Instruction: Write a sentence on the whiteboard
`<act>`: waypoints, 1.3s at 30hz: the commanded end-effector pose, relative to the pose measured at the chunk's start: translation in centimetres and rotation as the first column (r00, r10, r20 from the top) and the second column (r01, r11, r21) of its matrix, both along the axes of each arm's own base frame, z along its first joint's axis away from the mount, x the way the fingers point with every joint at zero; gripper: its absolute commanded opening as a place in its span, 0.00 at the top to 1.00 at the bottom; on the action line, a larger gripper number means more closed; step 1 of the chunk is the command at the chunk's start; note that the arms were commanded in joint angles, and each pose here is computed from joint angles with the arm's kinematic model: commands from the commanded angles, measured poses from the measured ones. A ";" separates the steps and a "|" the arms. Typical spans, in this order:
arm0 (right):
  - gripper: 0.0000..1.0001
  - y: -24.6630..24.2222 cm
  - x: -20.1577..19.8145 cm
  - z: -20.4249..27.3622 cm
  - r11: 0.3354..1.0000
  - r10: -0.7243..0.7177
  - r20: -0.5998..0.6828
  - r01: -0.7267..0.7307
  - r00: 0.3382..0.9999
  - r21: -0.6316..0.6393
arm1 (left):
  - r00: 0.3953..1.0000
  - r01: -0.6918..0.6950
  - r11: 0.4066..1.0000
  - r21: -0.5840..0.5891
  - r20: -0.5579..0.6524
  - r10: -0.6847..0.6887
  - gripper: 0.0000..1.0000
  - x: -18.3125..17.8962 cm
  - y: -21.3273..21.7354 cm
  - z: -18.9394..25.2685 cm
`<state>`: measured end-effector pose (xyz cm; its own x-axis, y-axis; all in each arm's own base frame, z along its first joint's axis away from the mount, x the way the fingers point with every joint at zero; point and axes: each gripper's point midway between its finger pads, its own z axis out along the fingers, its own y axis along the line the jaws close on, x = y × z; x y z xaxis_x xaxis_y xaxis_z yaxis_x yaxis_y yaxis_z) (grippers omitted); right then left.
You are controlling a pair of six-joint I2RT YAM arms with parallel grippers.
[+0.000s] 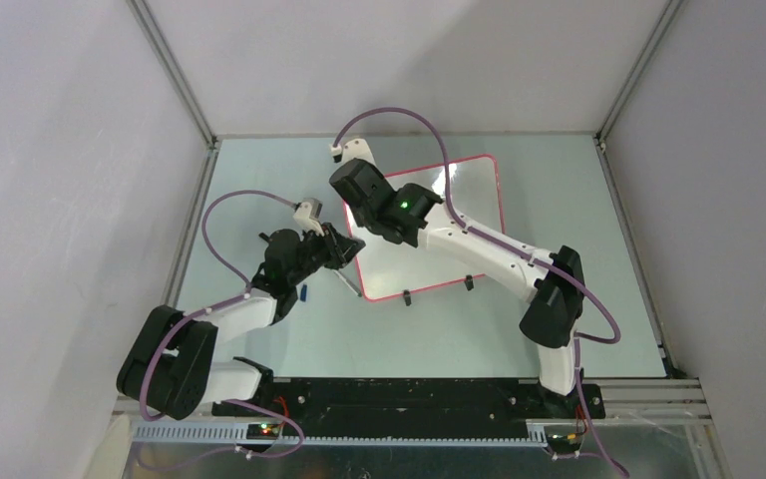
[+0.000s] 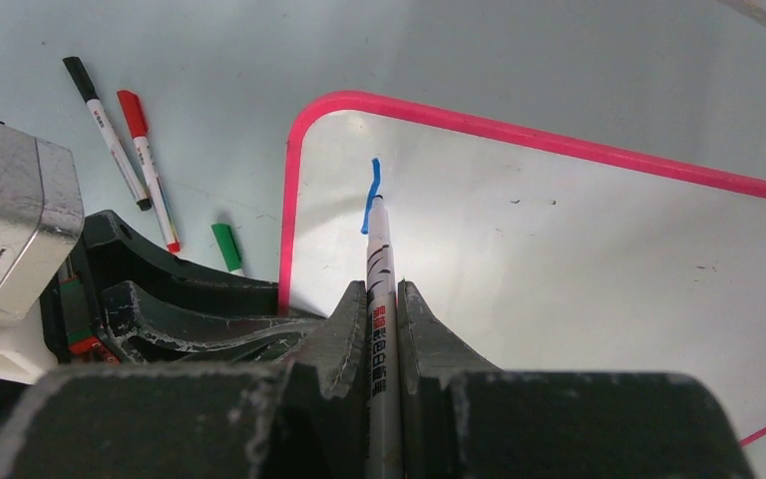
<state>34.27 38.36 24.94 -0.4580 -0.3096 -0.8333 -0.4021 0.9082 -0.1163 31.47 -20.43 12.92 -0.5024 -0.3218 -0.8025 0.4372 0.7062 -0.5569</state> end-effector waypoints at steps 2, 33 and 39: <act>1.00 -0.5 1.1 1.3 0.998 -0.052 0.026 0.052 0.998 0.027 | 0.998 -0.040 0.999 0.032 0.042 0.039 0.92 0.9 0.7 0.8; 1.00 -3.2 1.4 1.5 0.993 -0.117 0.023 0.116 0.993 0.018 | 0.998 -0.041 0.999 0.034 0.046 0.040 0.92 0.8 0.7 0.9; 1.00 -3.1 1.3 1.7 0.994 -0.102 0.016 0.101 0.995 0.036 | 0.998 -0.043 0.998 0.035 0.047 0.041 0.92 0.9 0.8 0.8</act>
<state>35.06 36.67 24.80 -0.4851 -0.2848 -0.8268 -0.3493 0.9299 -0.1154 31.48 -20.38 12.83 -0.5039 -0.3218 -0.8016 0.4330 0.7089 -0.5568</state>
